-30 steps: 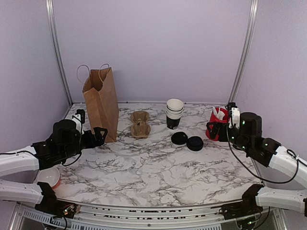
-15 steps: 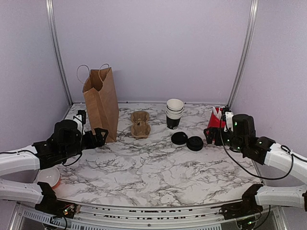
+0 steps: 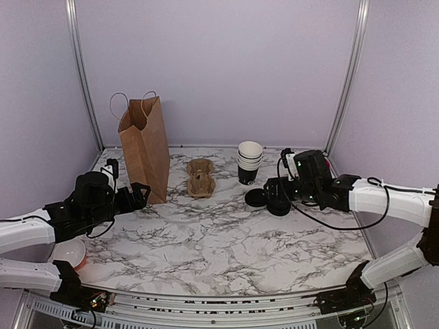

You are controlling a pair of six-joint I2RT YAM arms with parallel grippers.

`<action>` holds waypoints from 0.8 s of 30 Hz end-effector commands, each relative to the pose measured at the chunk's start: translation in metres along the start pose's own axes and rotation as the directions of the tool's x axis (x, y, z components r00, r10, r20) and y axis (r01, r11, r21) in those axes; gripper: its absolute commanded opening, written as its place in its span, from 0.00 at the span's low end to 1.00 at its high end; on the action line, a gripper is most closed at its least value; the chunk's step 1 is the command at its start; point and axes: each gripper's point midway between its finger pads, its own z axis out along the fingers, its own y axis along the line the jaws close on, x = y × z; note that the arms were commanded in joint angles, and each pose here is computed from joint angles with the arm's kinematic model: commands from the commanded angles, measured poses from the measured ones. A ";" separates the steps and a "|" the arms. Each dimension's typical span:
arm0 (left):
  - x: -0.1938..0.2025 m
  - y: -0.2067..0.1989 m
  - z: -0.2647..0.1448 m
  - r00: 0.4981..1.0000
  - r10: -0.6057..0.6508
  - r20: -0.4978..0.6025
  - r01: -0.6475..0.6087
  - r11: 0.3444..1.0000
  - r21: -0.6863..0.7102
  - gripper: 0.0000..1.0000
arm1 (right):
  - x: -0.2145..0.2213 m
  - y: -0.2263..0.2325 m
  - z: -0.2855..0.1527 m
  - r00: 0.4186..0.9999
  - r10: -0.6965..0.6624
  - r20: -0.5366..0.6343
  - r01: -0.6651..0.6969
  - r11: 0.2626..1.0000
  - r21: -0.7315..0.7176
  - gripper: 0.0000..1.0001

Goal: Pack the takeout coffee

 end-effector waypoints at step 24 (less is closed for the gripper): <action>0.010 0.023 -0.018 0.998 -0.059 -0.013 0.059 0.998 -0.028 0.99 | -0.005 0.040 0.115 0.960 -0.176 -0.220 0.181 0.983 0.003 1.00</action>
